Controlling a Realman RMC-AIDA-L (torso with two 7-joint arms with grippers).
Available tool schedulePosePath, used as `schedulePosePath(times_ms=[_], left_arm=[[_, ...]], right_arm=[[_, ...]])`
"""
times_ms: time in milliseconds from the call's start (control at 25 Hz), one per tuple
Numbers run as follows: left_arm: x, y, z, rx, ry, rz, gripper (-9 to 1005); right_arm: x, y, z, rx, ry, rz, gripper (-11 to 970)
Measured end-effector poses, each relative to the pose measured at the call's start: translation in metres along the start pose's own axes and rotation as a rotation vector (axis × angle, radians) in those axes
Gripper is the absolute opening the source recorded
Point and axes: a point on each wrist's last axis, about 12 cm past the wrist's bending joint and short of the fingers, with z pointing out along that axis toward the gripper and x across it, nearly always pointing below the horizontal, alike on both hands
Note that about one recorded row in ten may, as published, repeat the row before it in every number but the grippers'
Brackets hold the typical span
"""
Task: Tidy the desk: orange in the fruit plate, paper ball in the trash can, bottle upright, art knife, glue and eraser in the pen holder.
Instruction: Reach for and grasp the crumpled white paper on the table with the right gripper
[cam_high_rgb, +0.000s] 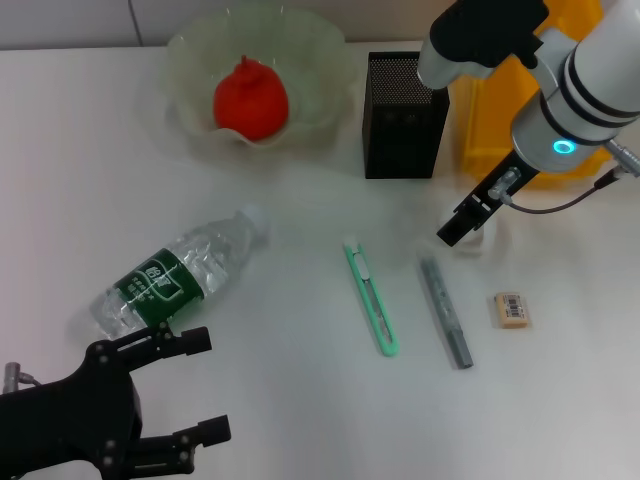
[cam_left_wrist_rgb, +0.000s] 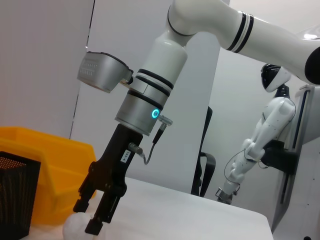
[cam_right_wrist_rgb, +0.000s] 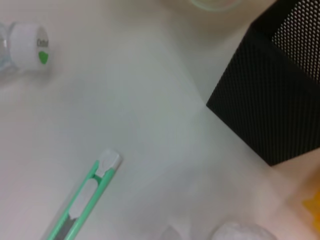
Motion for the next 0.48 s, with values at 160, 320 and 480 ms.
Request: schedulePosePath(times_ms=[160, 320, 480], left_arm=[[0.001, 0.0, 0.002, -0.003, -0.001, -0.002, 862], [0.001, 0.0, 0.003, -0.003, -0.001, -0.007, 862], [0.001, 0.0, 0.004, -0.001, -0.004, -0.01, 862]], right_arm=[[-0.001, 0.001, 0.007, 0.013, -0.008, -0.007, 778], [0.0, 0.0, 0.01, 0.013, -0.002, -0.004, 777], [0.001, 0.0, 0.014, 0.013, 0.001, 0.003, 756]])
